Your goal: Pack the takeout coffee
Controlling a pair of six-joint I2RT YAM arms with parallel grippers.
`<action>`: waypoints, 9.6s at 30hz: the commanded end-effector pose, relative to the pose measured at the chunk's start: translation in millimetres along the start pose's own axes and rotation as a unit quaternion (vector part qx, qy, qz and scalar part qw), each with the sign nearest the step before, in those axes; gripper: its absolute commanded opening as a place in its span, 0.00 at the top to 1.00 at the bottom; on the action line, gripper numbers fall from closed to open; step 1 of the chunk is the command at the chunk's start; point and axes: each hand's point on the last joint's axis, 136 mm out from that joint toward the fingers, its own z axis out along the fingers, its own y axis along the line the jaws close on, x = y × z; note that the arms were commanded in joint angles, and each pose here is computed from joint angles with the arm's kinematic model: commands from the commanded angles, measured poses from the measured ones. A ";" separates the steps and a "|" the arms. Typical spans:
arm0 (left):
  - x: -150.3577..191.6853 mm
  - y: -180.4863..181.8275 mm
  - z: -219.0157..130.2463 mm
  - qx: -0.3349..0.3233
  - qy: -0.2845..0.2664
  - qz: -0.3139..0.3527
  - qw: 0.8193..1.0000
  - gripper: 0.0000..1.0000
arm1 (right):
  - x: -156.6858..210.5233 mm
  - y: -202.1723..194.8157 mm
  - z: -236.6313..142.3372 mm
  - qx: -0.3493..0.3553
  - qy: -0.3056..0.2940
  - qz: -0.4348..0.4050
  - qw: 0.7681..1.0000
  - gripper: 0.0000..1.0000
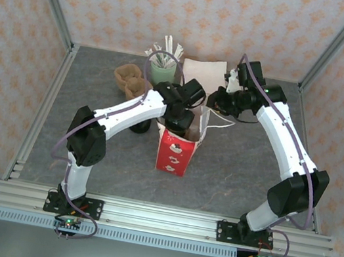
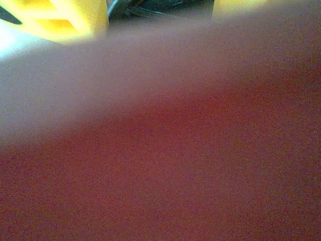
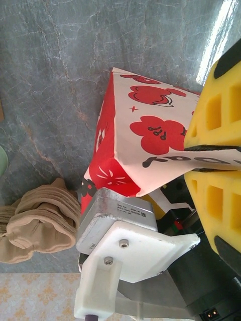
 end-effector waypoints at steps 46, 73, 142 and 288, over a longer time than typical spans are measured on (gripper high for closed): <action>8.2 23.0 -14.7 -0.069 0.050 -0.016 0.996 0.18 | 4.9 13.9 -12.2 -0.002 -0.020 -0.057 0.998 0.81; 23.6 42.5 4.3 -0.122 0.069 -0.041 0.989 0.00 | 5.8 20.7 -12.3 -0.005 -0.020 -0.075 0.997 0.81; -3.0 19.9 6.3 -0.038 0.018 -0.063 0.997 0.45 | -0.7 46.3 -41.6 -0.084 -0.026 -0.042 0.995 0.52; -16.8 26.0 -67.5 0.049 -0.068 -0.129 0.988 0.50 | 19.6 45.8 -11.7 -0.067 -0.068 -0.206 0.974 0.94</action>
